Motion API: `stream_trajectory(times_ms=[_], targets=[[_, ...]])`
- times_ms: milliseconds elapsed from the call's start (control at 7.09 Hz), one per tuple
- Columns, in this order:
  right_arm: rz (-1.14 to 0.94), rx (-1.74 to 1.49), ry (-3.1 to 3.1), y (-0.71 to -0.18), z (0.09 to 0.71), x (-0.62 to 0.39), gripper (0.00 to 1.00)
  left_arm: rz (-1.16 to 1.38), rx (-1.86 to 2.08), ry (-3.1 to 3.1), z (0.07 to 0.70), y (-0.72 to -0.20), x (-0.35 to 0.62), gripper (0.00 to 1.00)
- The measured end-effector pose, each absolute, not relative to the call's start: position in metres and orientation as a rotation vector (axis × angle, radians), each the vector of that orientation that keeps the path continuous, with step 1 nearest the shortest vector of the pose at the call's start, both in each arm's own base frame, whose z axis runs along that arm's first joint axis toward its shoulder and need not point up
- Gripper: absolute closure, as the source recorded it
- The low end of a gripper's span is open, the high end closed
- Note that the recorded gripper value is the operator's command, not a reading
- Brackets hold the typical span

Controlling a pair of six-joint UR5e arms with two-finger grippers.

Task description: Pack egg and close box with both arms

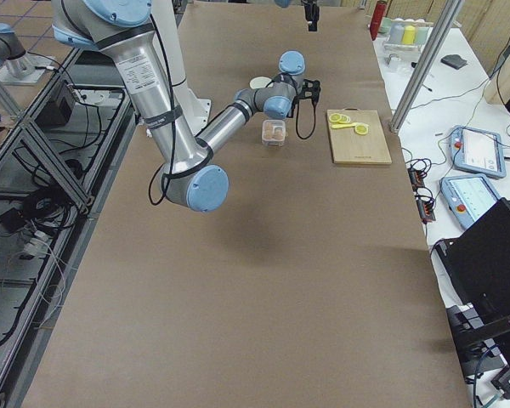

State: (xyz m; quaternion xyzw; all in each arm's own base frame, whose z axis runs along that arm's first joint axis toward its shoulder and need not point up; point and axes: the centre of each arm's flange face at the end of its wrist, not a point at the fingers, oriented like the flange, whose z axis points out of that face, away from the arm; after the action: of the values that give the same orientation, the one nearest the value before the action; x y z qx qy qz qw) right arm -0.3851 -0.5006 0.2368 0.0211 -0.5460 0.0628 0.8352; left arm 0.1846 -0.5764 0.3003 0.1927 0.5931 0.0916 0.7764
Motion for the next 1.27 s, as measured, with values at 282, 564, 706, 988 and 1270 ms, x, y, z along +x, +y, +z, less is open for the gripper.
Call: stream_trajectory(times_ms=[282,564,706,988,1270], targets=[[0.205,0.042,-1.081,-0.529,0.25,-0.351,0.0,0.109,0.421,1.228,0.33,-0.594,0.131,0.38],[0.217,0.056,-1.006,-0.551,0.271,-0.317,0.0,0.147,0.442,1.096,0.37,-0.606,0.071,0.36],[0.215,0.061,-0.98,-0.559,0.284,-0.302,0.0,0.194,0.431,1.031,0.396,-0.607,0.047,0.27],[0.183,0.08,-0.911,-0.575,0.309,-0.266,0.0,0.299,0.365,0.886,0.456,-0.597,0.019,0.02],[0.144,0.085,-0.839,-0.591,0.326,-0.223,0.0,0.318,0.212,0.761,0.527,-0.565,0.003,0.02]])
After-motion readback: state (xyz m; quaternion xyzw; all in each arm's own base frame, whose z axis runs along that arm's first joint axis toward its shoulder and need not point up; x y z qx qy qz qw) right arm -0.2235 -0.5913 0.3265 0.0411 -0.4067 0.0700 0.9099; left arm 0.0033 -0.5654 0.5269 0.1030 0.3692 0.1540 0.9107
